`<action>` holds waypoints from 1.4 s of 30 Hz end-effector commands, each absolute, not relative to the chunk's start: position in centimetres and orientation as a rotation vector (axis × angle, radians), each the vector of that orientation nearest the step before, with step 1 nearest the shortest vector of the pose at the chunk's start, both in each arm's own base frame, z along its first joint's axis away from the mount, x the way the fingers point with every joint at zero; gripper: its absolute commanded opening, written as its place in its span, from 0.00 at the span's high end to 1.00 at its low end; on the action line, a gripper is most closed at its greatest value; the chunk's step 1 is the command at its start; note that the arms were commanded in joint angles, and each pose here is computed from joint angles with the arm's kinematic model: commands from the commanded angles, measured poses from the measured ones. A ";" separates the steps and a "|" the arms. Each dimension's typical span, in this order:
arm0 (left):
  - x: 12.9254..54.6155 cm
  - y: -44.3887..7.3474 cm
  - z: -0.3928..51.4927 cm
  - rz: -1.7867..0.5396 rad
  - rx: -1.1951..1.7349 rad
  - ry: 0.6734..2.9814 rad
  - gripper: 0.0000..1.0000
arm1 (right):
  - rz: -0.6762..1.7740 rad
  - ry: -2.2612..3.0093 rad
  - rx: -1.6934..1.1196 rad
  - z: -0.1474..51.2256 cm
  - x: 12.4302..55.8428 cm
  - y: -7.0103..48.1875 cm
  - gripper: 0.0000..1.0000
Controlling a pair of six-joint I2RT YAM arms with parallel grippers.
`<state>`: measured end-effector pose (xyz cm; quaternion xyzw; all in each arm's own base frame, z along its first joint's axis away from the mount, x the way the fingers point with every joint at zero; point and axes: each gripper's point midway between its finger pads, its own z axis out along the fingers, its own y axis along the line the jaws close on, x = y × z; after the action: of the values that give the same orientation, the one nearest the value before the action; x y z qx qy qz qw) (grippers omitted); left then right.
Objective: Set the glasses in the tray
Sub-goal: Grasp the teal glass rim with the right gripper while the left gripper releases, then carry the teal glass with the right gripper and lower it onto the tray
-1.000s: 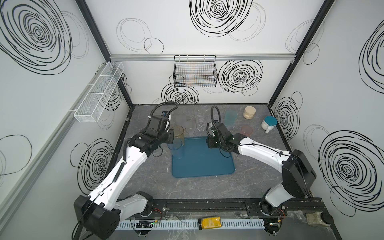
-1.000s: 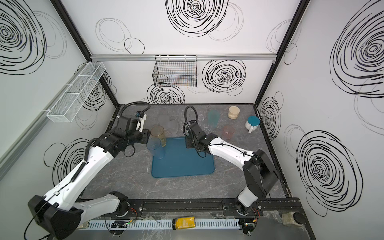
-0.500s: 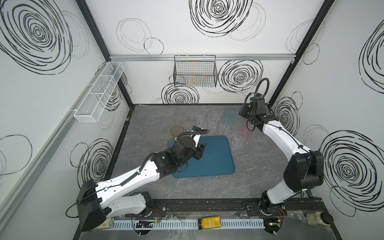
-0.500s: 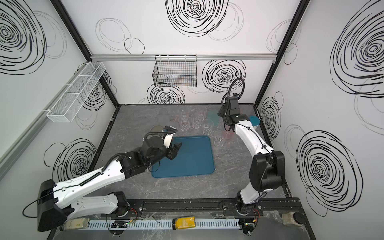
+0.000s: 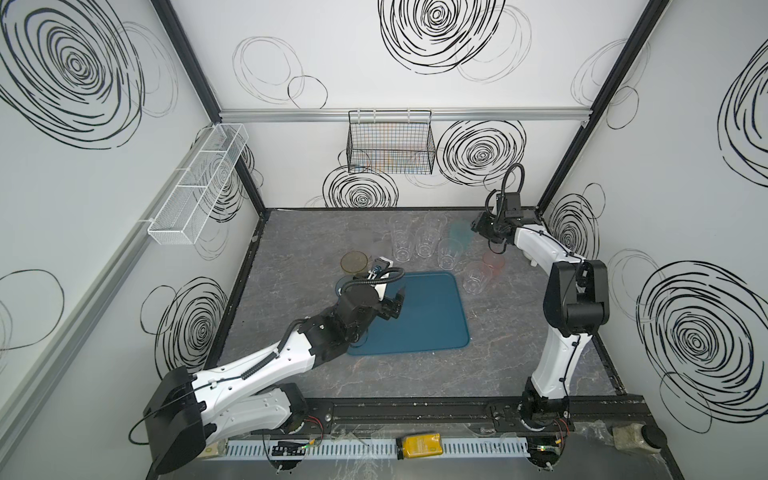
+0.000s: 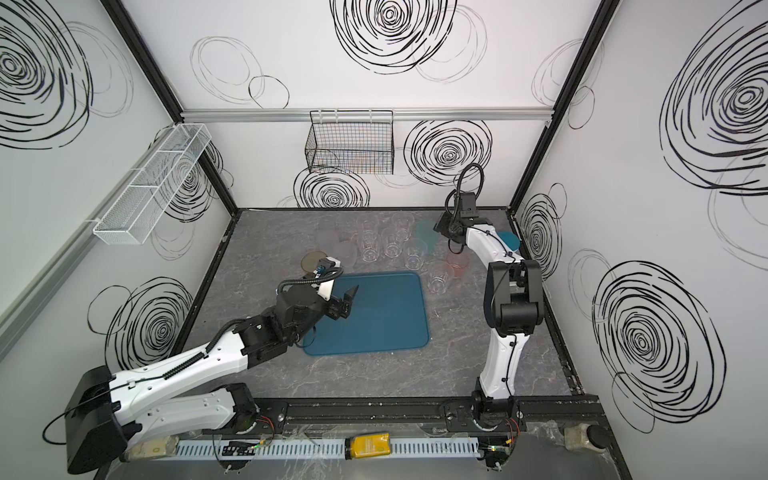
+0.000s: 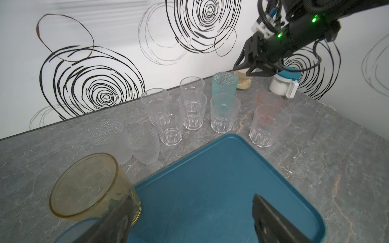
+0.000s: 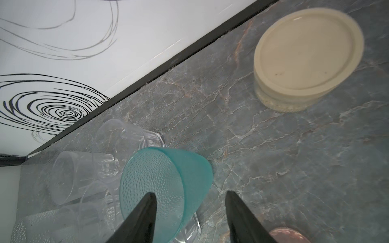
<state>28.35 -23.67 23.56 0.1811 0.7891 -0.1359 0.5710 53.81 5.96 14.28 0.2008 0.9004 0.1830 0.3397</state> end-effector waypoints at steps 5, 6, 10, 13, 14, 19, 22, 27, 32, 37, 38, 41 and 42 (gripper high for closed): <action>28.6 -23.0 24.9 -0.339 0.402 1.791 0.09 | 0.480 2.367 0.512 13.7 55.2 7.5 0.50; 28.6 -22.8 25.0 -0.337 0.399 1.789 0.09 | 0.464 2.376 0.512 13.5 55.4 7.5 0.53; 28.7 -21.6 25.5 -0.315 0.382 1.784 0.09 | 0.363 2.403 0.504 12.4 55.6 6.9 0.61; 28.7 -20.6 25.9 -0.318 0.360 1.773 0.09 | 0.266 2.419 0.492 11.5 55.3 6.7 0.66; 28.7 -20.4 25.9 -0.326 0.352 1.771 0.09 | 0.234 2.425 0.487 11.1 55.1 6.8 0.68; 28.6 -19.7 25.5 -0.326 0.337 1.789 0.09 | 0.162 2.422 0.479 11.4 54.8 6.8 0.81; 28.2 -18.9 26.5 -0.297 0.337 1.770 0.09 | 0.132 2.391 0.451 12.9 54.6 6.9 0.87; 27.8 -16.0 28.7 -0.196 0.315 1.711 0.06 | 0.077 2.341 0.465 16.0 53.4 5.7 0.93; 28.0 -12.0 29.1 -0.143 0.189 1.708 0.01 | 0.096 2.236 0.451 23.2 51.5 5.9 0.95; 28.4 -8.7 29.6 -0.161 0.060 1.756 0.09 | 0.118 2.212 0.355 25.9 46.8 8.5 0.95; 28.5 -7.9 29.4 -0.135 0.043 1.784 0.10 | 0.119 2.220 0.317 25.5 45.4 9.3 0.95; 28.6 -5.6 28.0 -0.060 -0.010 1.879 0.10 | 0.167 2.236 0.200 24.4 41.5 12.7 0.96; 28.6 -5.1 27.5 -0.067 -0.027 1.907 0.10 | 0.181 2.247 0.152 24.0 40.3 13.9 0.96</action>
<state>28.97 -6.20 28.11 0.0056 0.7929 -0.0241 0.6089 42.75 11.76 27.56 0.1027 0.8785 0.0866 0.4584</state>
